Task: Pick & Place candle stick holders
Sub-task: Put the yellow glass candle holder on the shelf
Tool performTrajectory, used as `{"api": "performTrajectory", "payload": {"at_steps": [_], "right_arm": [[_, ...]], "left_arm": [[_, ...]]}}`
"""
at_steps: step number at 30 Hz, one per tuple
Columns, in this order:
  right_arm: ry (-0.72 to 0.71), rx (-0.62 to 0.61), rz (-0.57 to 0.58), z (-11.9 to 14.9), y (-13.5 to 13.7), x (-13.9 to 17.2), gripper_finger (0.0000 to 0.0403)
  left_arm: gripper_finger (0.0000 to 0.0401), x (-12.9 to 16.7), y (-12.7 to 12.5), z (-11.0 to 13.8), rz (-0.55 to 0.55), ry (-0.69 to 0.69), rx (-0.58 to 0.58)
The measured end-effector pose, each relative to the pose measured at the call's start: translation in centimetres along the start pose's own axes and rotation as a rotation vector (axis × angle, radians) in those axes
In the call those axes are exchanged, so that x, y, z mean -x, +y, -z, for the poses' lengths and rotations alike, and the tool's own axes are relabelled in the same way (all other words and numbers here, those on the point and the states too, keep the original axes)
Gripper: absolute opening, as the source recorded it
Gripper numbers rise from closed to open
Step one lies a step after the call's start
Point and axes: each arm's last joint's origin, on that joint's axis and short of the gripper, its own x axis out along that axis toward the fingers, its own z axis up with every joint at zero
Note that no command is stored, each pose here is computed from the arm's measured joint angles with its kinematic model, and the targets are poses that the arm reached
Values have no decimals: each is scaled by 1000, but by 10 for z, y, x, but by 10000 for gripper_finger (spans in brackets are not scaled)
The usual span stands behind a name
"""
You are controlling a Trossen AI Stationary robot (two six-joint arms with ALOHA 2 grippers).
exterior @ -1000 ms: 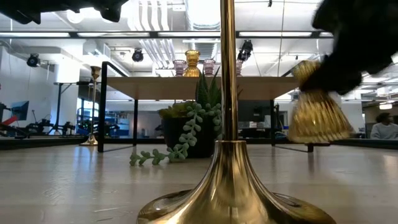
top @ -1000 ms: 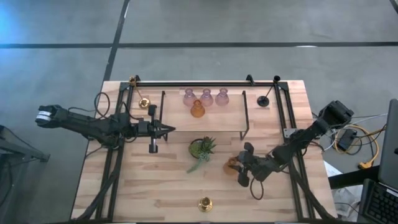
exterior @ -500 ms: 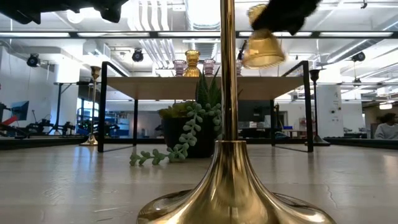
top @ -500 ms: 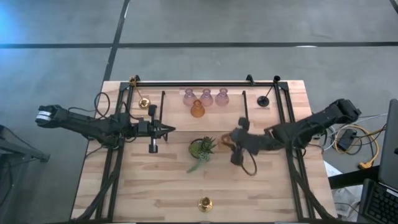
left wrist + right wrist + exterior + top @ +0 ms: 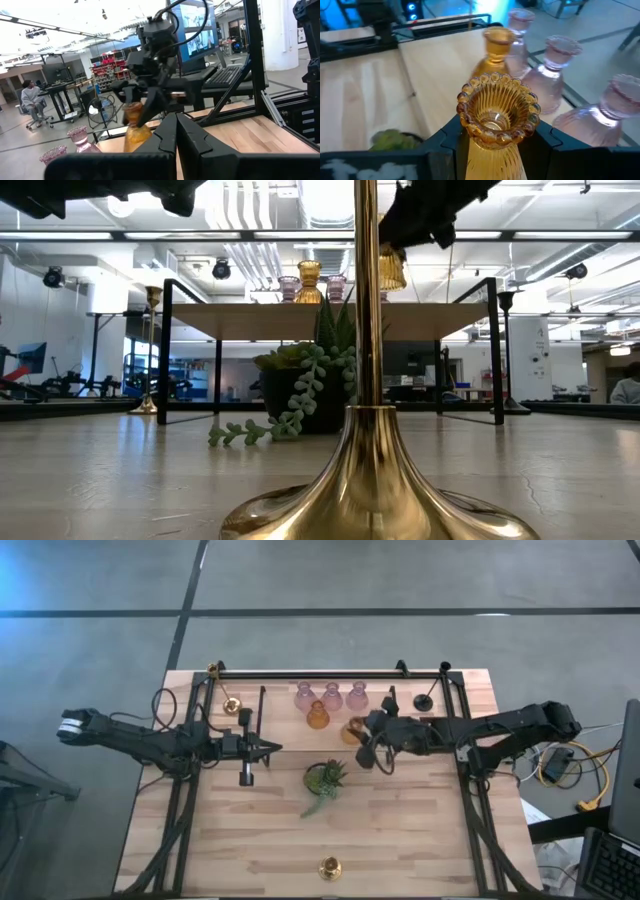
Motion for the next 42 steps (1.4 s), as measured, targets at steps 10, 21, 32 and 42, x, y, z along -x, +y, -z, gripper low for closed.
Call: {"api": "performTrajectory", "payload": {"at_steps": [10, 21, 32, 42], "right_arm": [[15, -23, 4, 7, -14, -25, 123], [48, -16, 26, 8, -20, -44, 123], [46, -36, 63, 7, -31, -50, 123], [44, -43, 83, 6, -36, -51, 123]], "left_arm": [[7, 0, 0, -1, -2, -8, 1], [7, 0, 0, 0, 0, -3, 0], [7, 0, 0, 0, 0, -2, 0], [7, 0, 0, 0, 0, -3, 0]]}}
